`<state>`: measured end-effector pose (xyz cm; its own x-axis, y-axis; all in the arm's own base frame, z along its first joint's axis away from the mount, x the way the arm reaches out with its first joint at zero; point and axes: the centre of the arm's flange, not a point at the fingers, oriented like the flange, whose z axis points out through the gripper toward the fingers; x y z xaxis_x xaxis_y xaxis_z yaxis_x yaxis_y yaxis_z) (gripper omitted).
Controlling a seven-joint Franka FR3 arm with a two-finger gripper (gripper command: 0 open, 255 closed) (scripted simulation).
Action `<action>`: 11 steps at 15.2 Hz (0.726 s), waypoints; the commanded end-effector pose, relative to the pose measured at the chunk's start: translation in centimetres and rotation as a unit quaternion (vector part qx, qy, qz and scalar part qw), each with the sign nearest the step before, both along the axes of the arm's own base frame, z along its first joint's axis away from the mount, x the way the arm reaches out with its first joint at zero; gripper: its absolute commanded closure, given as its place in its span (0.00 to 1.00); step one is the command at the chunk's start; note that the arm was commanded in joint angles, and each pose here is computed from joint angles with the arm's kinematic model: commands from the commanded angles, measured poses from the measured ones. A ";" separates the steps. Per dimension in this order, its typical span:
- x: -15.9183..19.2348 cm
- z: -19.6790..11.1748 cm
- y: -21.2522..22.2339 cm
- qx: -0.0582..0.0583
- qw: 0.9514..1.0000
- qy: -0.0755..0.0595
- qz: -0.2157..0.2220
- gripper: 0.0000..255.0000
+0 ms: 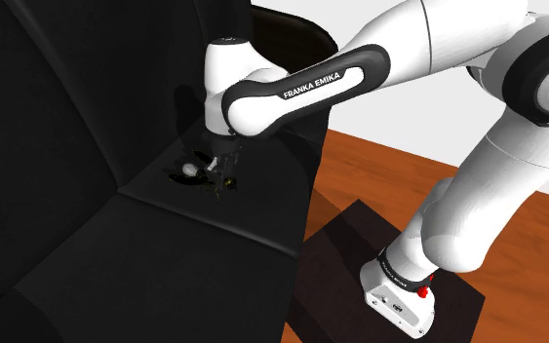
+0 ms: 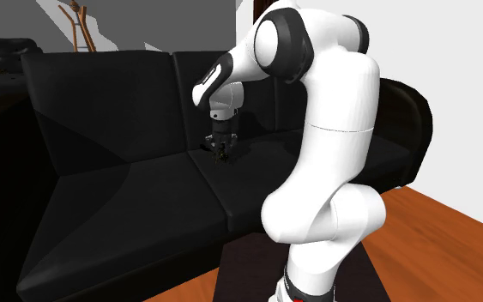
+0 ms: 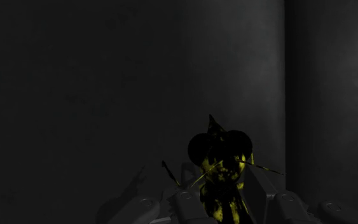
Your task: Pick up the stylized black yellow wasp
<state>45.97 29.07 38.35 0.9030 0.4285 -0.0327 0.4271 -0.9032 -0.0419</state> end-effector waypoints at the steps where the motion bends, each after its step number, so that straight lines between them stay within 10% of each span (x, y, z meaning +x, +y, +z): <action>1: 0.0 -0.1 0.0 0.000 1.000 0.000 0.000 1.00; 11: 0.0 2.6 0.0 0.000 1.000 0.000 0.000 1.00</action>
